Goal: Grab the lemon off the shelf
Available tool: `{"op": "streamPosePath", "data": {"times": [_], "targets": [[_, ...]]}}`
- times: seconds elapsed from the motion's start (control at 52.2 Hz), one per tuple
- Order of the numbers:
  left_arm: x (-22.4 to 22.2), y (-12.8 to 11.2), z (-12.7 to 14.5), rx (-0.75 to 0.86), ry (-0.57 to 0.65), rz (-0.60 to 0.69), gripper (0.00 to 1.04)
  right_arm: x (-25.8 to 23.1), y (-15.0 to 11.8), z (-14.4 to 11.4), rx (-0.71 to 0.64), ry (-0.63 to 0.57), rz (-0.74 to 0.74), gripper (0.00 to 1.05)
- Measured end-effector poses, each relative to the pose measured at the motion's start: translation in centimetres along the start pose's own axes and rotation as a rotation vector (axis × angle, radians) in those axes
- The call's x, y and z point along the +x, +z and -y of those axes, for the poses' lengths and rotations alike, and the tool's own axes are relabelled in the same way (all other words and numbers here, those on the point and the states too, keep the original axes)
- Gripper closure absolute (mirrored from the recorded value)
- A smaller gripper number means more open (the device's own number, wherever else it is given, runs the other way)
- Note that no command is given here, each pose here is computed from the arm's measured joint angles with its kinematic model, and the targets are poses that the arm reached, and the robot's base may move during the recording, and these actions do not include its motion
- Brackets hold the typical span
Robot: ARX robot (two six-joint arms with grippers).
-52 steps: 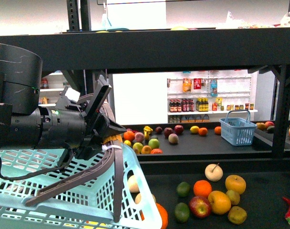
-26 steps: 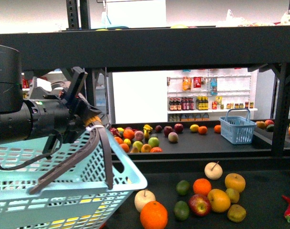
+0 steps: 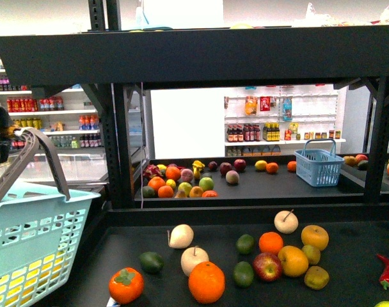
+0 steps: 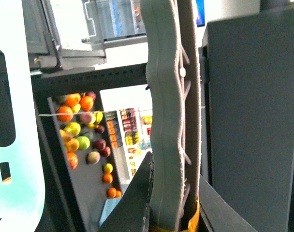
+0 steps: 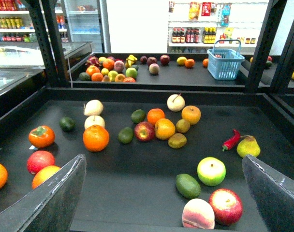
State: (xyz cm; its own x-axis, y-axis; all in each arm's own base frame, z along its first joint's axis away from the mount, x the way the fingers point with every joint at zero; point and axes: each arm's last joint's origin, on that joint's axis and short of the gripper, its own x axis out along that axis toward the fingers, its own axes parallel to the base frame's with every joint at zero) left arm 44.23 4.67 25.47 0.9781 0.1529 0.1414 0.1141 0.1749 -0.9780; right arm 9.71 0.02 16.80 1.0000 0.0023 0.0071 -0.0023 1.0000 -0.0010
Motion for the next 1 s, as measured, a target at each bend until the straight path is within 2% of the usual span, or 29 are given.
{"op": "streamPosePath", "data": {"times": [0.364, 0.689, 0.996], "targets": [[1.9, 5.2, 2.4, -0.063, -0.182, 0.128, 0.94, 0.0, 0.0, 0.0, 0.000, 0.000, 0.000, 0.08], [1.8, 8.6, -1.3, -0.110, -0.198, 0.175, 0.94, 0.0, 0.0, 0.0, 0.000, 0.000, 0.000, 0.08], [0.7, 9.7, -5.0, -0.125, -0.169, 0.182, 0.94, 0.0, 0.0, 0.0, 0.000, 0.000, 0.000, 0.08]]}}
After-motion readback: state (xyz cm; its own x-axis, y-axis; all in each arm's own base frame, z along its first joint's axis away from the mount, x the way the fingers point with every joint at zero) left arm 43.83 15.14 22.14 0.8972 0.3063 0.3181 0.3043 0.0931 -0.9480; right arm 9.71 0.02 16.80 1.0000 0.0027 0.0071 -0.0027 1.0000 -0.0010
